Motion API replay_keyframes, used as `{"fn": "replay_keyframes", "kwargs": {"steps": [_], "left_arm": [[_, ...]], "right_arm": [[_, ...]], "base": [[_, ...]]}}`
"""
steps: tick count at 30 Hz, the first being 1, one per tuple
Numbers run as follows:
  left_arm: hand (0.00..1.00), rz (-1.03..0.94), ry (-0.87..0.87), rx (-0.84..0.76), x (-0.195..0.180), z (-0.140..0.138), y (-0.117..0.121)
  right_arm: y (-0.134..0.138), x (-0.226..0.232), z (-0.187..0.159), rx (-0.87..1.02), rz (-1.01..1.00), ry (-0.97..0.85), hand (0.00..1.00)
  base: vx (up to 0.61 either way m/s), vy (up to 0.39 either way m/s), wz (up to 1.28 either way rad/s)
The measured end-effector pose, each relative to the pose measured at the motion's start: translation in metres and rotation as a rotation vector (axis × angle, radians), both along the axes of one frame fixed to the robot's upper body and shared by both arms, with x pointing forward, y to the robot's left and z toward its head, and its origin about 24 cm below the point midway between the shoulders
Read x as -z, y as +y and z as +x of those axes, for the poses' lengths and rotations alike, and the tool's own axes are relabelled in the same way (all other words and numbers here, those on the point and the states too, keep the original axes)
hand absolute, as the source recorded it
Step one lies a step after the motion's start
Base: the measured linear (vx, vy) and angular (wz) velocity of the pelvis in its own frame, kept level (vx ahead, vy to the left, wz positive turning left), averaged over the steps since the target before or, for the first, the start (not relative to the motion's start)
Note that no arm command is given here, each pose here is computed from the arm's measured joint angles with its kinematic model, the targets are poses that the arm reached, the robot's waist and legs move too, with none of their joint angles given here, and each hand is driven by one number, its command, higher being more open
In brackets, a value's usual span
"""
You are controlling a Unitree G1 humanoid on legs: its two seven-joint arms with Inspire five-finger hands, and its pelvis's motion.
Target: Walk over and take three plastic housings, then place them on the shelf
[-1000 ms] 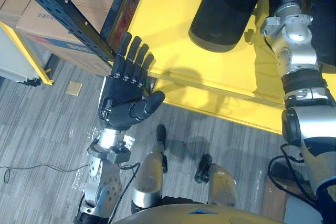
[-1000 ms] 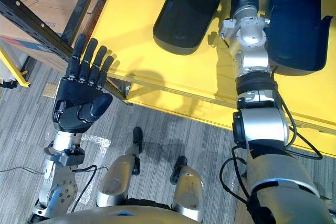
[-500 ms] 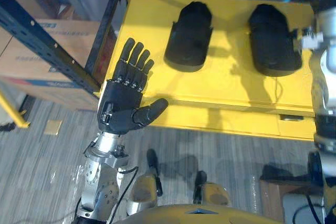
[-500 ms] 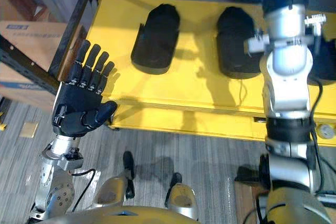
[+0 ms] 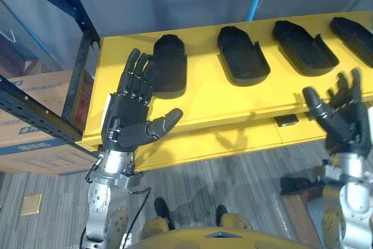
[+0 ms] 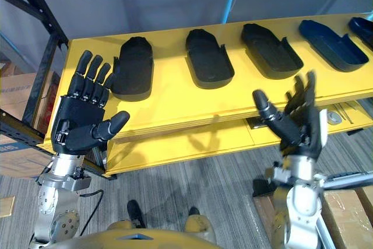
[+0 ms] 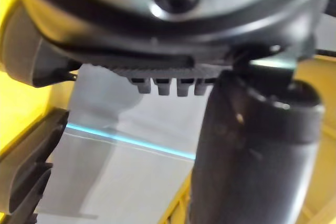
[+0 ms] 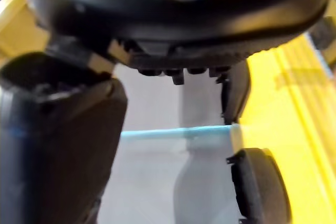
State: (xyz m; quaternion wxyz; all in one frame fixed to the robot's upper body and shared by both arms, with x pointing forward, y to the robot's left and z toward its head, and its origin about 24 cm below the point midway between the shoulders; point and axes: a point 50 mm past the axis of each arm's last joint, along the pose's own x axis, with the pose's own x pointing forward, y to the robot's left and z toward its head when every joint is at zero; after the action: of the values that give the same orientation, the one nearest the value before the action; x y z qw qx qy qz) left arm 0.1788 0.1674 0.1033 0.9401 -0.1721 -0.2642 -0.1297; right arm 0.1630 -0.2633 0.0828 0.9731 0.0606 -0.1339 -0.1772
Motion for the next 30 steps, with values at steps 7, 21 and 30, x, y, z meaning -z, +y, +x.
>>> {"fn": "replay_keyframes", "kwargs": {"steps": [7, 21, 30], "left_arm": [[1.00, -0.020, -0.031, -0.066, -0.001, -0.008, 0.000], [1.00, 0.123, 0.202, 0.029, 0.034, -0.002, -0.024], [1.00, 0.360, 0.337, -0.074, 0.054, 0.000, -0.023]], "right_arm": [[0.021, 0.077, -0.033, 0.186, 0.289, 0.209, 1.00], [0.050, 0.187, -0.081, 0.319, 0.477, 0.755, 1.00], [0.066, 0.218, -0.114, 0.281, 0.533, 0.965, 1.00]], "base": [[-0.02, 0.021, -0.07], [0.01, 0.008, 0.01], [0.04, 0.013, 0.05]]}}
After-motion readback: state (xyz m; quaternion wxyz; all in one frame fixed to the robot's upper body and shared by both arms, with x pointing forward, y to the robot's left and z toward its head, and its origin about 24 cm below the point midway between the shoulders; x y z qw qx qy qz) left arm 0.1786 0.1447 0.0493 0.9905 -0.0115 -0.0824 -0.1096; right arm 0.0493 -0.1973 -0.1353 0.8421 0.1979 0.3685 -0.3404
